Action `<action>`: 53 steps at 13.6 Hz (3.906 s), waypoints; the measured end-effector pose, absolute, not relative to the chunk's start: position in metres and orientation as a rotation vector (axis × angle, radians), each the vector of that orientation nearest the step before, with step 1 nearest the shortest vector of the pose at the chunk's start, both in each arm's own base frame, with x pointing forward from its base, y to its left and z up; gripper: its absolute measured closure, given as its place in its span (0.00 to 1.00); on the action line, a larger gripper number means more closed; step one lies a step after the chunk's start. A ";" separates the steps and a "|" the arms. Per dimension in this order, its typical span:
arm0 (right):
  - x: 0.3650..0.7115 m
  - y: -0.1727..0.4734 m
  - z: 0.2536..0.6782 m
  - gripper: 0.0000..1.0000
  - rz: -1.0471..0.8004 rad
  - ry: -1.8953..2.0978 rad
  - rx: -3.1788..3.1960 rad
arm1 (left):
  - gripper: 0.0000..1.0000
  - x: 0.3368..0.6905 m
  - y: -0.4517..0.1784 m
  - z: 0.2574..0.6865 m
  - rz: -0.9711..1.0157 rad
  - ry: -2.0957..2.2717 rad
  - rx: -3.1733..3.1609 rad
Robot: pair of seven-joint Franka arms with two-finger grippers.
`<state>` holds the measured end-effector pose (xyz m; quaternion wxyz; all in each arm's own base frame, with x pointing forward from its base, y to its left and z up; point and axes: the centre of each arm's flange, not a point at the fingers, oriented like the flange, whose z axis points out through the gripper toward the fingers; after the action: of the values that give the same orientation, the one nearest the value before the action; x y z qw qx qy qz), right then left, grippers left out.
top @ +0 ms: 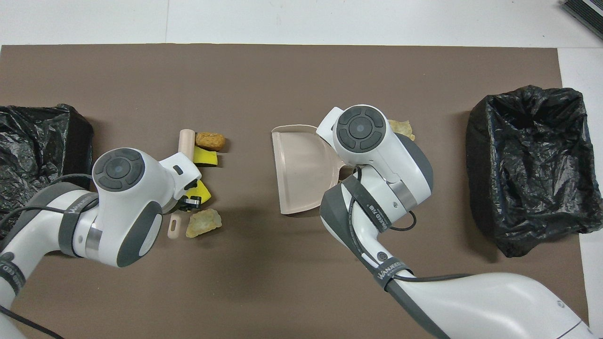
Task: Sweep and dump trash in bin
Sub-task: 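Sweep the pieces toward the dustpan with the left gripper's brush, then brush the sponge and bread pieces into the dustpan held by the right gripper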
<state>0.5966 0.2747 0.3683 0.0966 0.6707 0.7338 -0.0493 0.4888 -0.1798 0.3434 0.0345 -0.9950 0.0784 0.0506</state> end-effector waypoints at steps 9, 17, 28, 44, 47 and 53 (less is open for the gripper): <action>0.596 0.279 0.360 0.69 -0.120 2.165 1.997 | 0.74 0.421 -0.304 0.357 0.189 0.394 -3.143; 0.596 0.276 0.354 0.69 -0.127 2.165 2.002 | 0.74 0.395 -0.333 0.401 0.251 0.100 -3.166; 0.593 0.283 0.352 0.69 -0.113 2.247 1.911 | 0.74 0.376 -0.228 0.384 0.407 -0.682 -2.782; 0.578 0.320 0.347 0.69 -0.052 2.187 1.979 | 0.74 0.386 -0.300 0.345 0.222 -0.348 -3.235; 0.578 0.318 0.346 0.69 -0.052 2.179 2.001 | 0.74 0.380 -0.326 0.354 0.198 -0.076 -3.288; 0.580 0.314 0.342 0.69 -0.060 2.173 2.024 | 0.74 0.368 -0.361 0.373 0.201 0.091 -3.299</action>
<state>0.5802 0.3142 0.3423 0.0858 0.6789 0.7289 -0.0200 0.3684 -0.3609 0.3730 -0.0824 -0.9944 0.0274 0.0606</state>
